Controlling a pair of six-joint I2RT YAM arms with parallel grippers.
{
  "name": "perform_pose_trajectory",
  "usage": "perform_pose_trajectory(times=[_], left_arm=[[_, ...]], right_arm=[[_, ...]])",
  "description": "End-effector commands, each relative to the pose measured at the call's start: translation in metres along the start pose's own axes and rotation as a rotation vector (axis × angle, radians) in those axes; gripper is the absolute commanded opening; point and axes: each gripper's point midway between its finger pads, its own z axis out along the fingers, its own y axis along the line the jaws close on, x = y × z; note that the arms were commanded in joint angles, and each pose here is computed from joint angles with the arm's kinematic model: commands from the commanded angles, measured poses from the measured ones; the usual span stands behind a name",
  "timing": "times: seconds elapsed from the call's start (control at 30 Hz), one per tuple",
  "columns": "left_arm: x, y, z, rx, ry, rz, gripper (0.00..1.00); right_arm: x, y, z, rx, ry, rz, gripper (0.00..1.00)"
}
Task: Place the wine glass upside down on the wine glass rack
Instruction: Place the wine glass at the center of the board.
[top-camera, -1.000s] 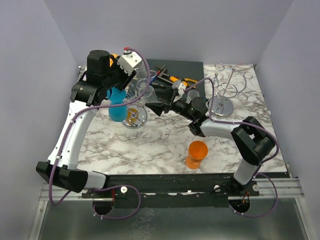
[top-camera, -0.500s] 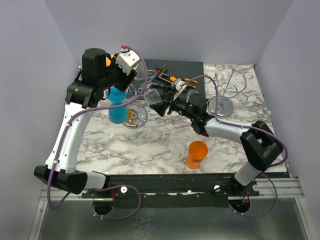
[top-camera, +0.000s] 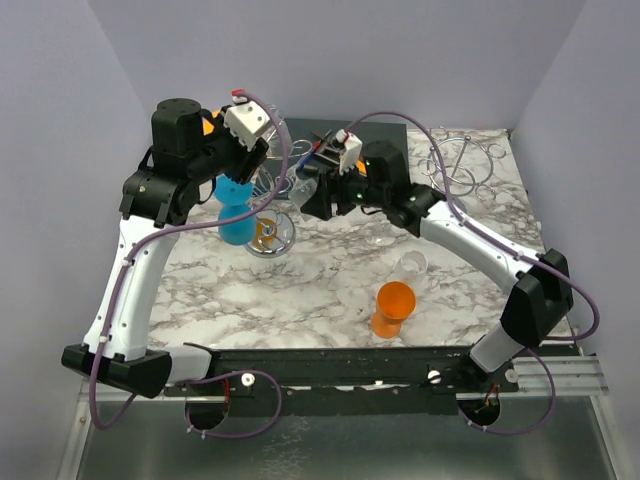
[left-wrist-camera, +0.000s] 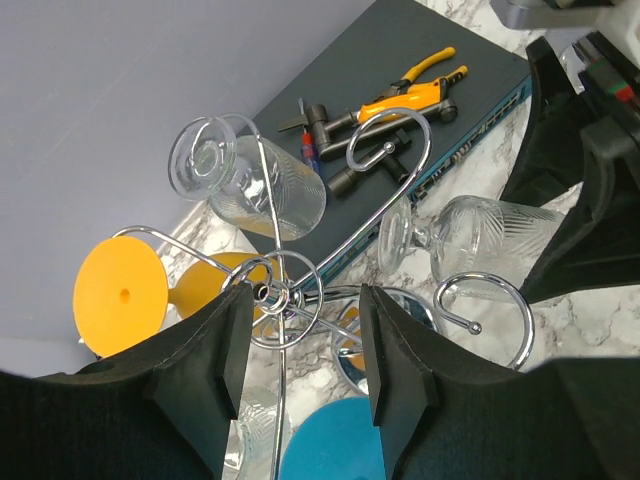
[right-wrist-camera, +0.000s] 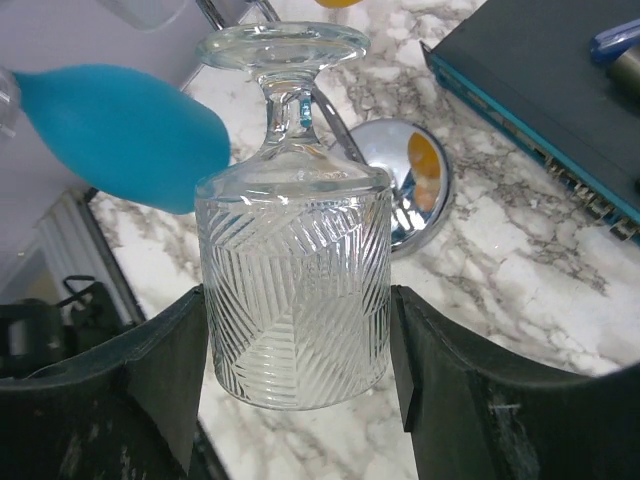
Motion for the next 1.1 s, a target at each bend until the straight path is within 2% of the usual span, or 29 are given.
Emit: perform_pose_trajectory(times=[0.0, 0.07, 0.37, 0.6, 0.73, 0.9, 1.07], left_arm=[[-0.014, -0.007, -0.019, 0.013, -0.047, 0.015, 0.53], [-0.014, -0.007, -0.021, 0.012, -0.049, 0.031, 0.53], [-0.026, -0.01, -0.035, 0.011, -0.092, 0.069, 0.53], [-0.028, -0.014, -0.044, 0.011, -0.108, 0.08, 0.53], [-0.028, -0.016, -0.047, 0.014, -0.111, 0.075, 0.53], [-0.027, -0.021, -0.048, 0.032, -0.118, 0.073, 0.53], [-0.027, -0.024, -0.051, 0.037, -0.124, 0.075, 0.53]], right_arm=[[0.038, 0.016, -0.03, 0.036, 0.351, 0.217, 0.0], [0.049, 0.02, -0.038, 0.047, 0.447, 0.261, 0.0], [0.1, 0.038, -0.065, 0.009, 0.724, 0.423, 0.0], [0.135, 0.038, -0.065, 0.007, 0.87, 0.523, 0.0], [0.167, 0.031, -0.062, 0.025, 0.999, 0.591, 0.0], [0.187, 0.024, -0.053, 0.047, 1.065, 0.639, 0.0], [0.192, 0.022, -0.046, 0.056, 1.076, 0.667, 0.0]])
